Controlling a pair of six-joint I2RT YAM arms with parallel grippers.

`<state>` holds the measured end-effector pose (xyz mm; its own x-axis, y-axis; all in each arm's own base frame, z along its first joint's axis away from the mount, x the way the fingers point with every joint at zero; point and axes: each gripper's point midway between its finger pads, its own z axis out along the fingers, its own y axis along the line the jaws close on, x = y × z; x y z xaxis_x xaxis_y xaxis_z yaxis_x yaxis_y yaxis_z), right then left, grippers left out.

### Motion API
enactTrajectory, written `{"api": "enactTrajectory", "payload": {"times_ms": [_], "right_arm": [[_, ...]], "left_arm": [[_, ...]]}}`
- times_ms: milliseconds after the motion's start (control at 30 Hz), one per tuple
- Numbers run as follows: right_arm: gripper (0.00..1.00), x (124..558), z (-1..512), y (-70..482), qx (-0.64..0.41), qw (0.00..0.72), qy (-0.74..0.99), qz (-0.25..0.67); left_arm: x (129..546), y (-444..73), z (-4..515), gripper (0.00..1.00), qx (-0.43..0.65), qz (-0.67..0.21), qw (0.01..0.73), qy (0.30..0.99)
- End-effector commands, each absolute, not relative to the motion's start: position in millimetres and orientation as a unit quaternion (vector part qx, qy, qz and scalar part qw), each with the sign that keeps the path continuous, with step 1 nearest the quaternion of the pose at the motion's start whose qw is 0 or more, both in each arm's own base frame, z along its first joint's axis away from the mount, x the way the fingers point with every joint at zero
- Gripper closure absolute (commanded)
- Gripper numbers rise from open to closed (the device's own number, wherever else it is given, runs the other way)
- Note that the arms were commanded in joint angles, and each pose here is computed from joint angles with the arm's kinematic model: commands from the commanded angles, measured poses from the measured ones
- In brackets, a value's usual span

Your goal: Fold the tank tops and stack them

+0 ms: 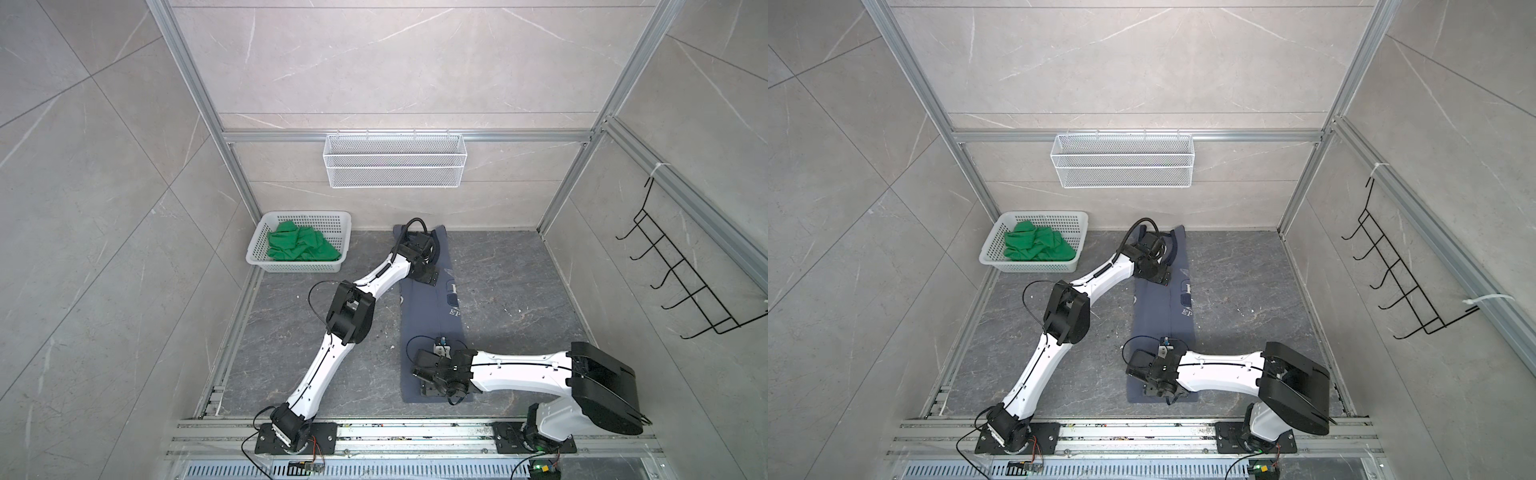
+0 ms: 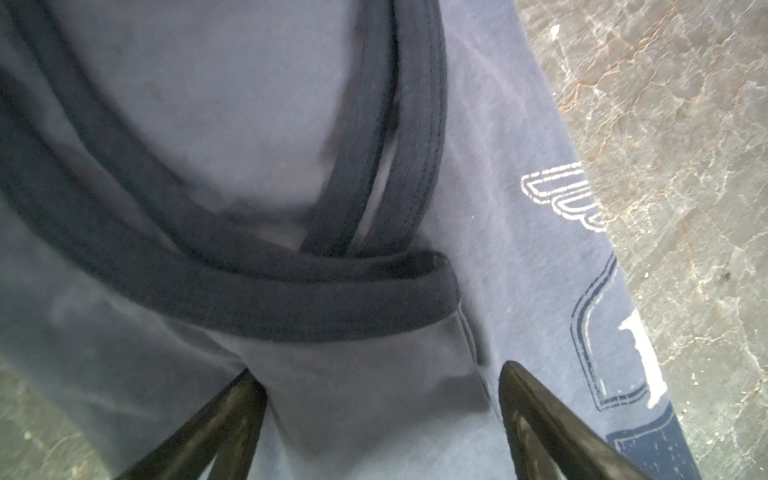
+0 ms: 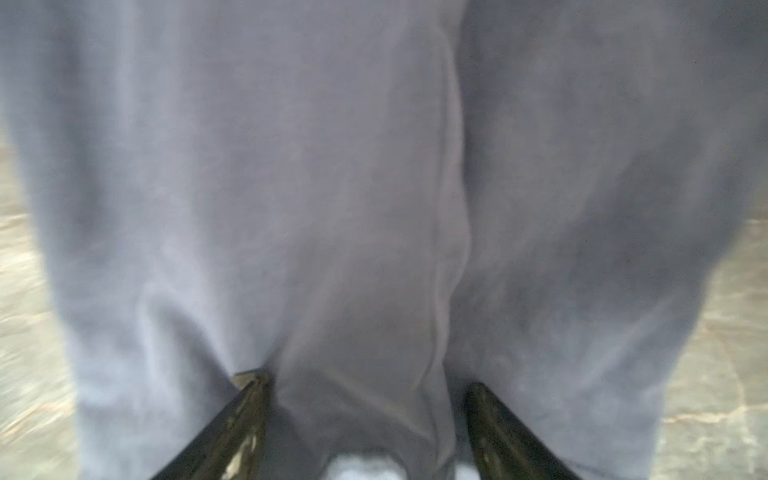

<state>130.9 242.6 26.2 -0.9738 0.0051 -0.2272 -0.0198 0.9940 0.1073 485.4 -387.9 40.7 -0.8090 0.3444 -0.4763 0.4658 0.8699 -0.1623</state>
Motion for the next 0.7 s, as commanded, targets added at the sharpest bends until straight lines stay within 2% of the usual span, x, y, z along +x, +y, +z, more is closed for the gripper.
{"api": "enactTrajectory", "payload": {"times_ms": [0,200,300,467,667], "right_arm": [[0.22,126.8,51.2,245.7,-0.006,0.123,0.988,0.090],[0.22,137.3,95.0,195.1,0.015,0.185,0.981,0.052],[0.23,141.1,101.8,165.0,0.029,0.196,0.980,0.038],[0.26,138.7,88.6,135.2,0.067,0.174,0.979,0.078],[0.33,130.1,66.3,135.9,0.101,0.136,0.971,0.167]], "left_arm": [[484.2,-383.3,90.2,0.08,0.204,-0.141,0.235,0.940],[437.9,-364.0,174.4,0.05,0.156,-0.189,0.211,0.946],[407.8,-337.1,188.9,0.06,0.119,-0.199,0.226,0.946],[336.6,-290.5,175.8,0.09,0.057,-0.226,0.219,0.947],[229.2,-261.2,131.6,0.14,0.035,-0.228,0.167,0.959]]}}
